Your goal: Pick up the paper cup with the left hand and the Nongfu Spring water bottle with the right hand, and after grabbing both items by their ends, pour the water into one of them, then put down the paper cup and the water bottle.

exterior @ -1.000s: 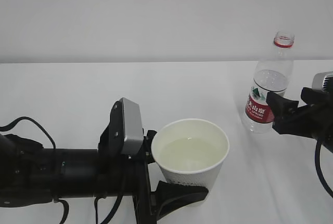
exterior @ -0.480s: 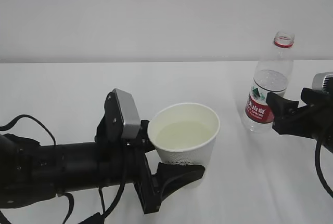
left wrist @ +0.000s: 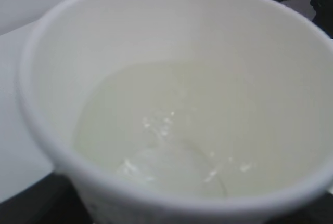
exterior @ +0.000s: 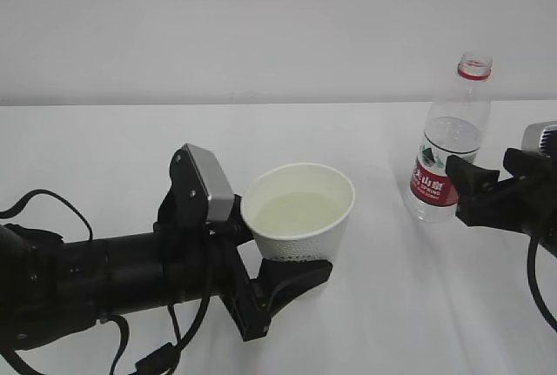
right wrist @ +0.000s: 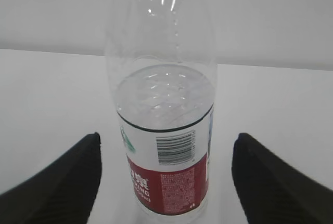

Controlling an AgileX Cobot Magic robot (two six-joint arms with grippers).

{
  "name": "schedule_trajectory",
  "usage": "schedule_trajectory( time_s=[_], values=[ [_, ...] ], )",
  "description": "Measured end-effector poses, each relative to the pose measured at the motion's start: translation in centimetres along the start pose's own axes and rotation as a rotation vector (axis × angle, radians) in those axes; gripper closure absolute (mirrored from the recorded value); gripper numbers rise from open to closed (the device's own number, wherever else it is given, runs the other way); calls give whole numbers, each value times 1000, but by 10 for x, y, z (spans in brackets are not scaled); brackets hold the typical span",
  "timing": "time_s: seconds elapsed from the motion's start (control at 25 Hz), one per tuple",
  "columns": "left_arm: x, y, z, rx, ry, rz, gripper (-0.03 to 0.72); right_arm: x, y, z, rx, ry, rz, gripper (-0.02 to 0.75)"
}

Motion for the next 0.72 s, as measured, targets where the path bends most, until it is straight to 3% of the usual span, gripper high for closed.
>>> schedule_trajectory(
  time_s=[0.72],
  values=[
    [-4,-1,21,-29,-146,-16,133,0,0,0,0,0,0,148]
  ],
)
Point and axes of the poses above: a point on each arm's last joint axis where the gripper is mounted, x pointing out along that axis toward the gripper, z along the wrist's bending axis when the last joint is at zero, y = z × x, the point moved 2 cm from there along x, pointing out along that axis toward the gripper, and after that the axes turned 6 degrees about x, right-handed, at the moved point
